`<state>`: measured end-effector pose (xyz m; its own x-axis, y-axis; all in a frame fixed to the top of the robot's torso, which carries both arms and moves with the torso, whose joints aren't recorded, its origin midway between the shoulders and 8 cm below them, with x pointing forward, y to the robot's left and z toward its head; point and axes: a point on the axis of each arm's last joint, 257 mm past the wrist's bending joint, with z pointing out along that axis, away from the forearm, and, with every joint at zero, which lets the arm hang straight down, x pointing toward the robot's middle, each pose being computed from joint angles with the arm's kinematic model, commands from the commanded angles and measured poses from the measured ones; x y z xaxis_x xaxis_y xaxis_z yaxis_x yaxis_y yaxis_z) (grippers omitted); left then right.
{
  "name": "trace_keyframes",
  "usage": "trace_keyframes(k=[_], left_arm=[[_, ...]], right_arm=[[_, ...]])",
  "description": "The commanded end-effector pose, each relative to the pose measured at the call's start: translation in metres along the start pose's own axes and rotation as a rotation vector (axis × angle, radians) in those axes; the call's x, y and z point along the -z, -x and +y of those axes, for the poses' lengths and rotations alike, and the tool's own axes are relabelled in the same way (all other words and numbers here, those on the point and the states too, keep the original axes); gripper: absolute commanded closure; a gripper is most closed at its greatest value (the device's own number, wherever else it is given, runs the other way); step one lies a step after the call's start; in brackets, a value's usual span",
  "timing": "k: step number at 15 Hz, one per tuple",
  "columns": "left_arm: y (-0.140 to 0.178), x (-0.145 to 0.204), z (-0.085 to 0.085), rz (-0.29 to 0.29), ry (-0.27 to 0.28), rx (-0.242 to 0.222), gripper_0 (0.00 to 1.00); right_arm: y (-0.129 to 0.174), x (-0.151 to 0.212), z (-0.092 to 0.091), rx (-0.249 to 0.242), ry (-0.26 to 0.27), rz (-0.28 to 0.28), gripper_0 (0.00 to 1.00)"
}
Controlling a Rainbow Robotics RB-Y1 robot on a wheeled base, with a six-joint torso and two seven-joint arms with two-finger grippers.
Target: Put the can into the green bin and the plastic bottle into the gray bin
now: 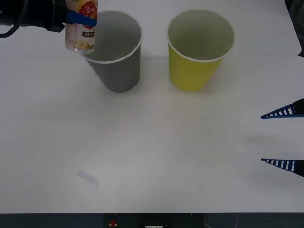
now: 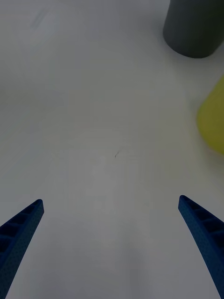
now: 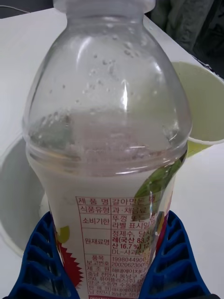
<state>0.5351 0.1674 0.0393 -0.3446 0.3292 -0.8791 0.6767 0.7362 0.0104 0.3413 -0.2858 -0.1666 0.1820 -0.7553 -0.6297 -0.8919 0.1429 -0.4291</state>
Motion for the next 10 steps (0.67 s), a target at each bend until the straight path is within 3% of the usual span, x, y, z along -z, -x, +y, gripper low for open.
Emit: trace_keyframes(k=[1, 4, 10], left_arm=[[0.012, -0.021, 0.01, 0.016, 0.012, 0.016, 1.0], [0.016, -0.04, 0.02, 0.051, 0.045, 0.004, 1.0], [0.013, -0.047, 0.017, 0.064, 0.04, -0.009, 1.0]], right_arm=[[0.0, 0.0, 0.0, 0.0, 0.0, 0.0, 0.0], [0.0, 0.0, 0.0, 0.0, 0.0, 0.0, 0.0], [0.0, 0.0, 0.0, 0.0, 0.0, 0.0, 0.0]])
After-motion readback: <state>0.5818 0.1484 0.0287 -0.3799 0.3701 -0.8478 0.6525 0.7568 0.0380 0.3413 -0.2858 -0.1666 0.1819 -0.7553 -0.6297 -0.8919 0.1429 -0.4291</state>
